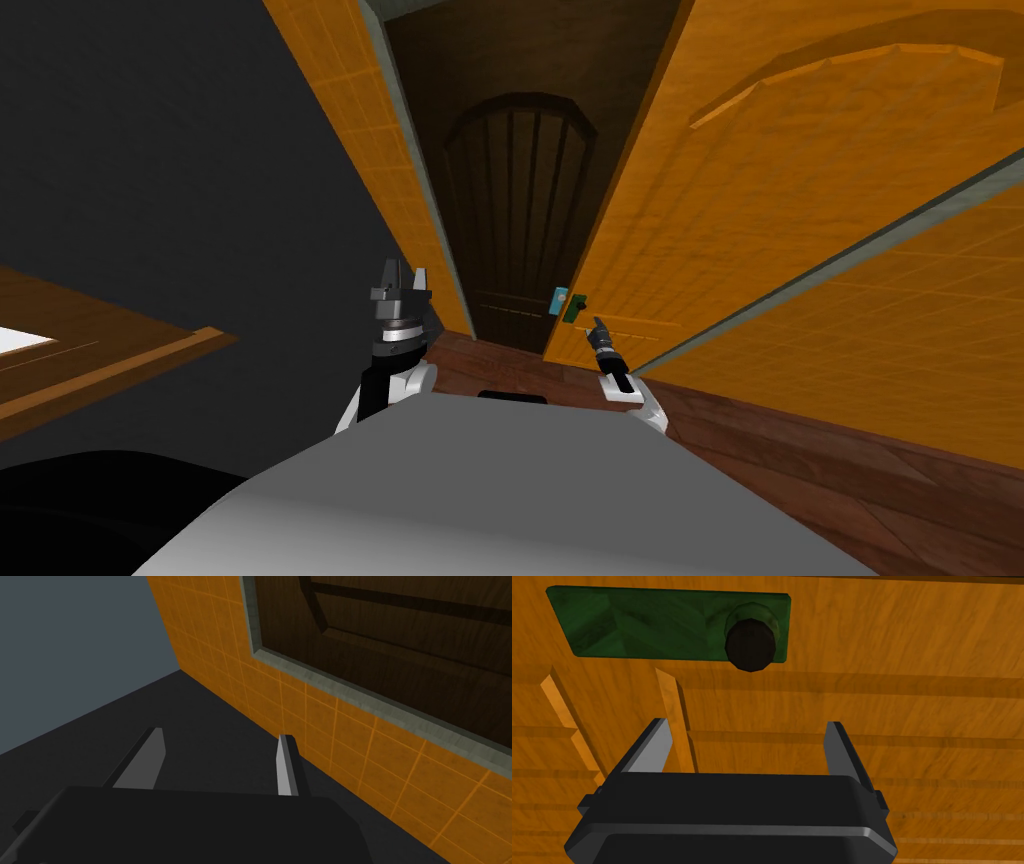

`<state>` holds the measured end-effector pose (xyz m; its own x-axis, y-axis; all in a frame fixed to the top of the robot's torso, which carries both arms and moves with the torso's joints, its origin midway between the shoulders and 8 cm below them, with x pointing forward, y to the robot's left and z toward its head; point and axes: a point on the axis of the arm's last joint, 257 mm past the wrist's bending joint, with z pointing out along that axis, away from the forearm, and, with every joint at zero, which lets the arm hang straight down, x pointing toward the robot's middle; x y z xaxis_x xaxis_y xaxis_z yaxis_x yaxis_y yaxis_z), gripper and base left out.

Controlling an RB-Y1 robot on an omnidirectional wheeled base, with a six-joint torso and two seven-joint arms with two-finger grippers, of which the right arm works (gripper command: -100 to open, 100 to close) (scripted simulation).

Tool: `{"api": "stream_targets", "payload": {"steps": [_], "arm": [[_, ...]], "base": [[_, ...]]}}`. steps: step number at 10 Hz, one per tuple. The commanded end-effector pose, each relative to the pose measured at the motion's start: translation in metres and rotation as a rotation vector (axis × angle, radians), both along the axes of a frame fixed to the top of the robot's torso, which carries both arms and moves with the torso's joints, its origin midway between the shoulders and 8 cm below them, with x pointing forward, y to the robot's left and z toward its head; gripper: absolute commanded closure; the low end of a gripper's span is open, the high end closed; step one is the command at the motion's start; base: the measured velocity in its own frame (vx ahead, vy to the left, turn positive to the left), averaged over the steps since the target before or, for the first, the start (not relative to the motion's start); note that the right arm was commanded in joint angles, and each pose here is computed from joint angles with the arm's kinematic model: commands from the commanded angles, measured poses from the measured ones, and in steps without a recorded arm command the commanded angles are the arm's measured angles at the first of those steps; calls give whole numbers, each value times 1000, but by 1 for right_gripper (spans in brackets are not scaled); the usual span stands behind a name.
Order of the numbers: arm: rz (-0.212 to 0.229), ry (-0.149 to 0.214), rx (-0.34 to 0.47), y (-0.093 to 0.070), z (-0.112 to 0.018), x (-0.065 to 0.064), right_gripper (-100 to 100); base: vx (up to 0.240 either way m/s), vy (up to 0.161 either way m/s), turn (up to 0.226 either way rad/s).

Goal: Pull the door open

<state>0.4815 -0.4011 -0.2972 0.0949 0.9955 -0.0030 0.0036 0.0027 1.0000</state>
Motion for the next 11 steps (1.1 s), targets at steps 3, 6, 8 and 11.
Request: {"api": "stream_targets", "payload": {"steps": [3,6,8,11], "arm": [[-55,35,-15,-30,-13,-14,-100],[-77,44,-21,-40,-17,-15,-100],[-61,28,-16,-29,-12,-7,-100],[-17,-9,-4,-1,1,11,-100]], "base": [[-27,-58,-120],[149,-100,-19],[198,-7,80],[228,86,153]]}}
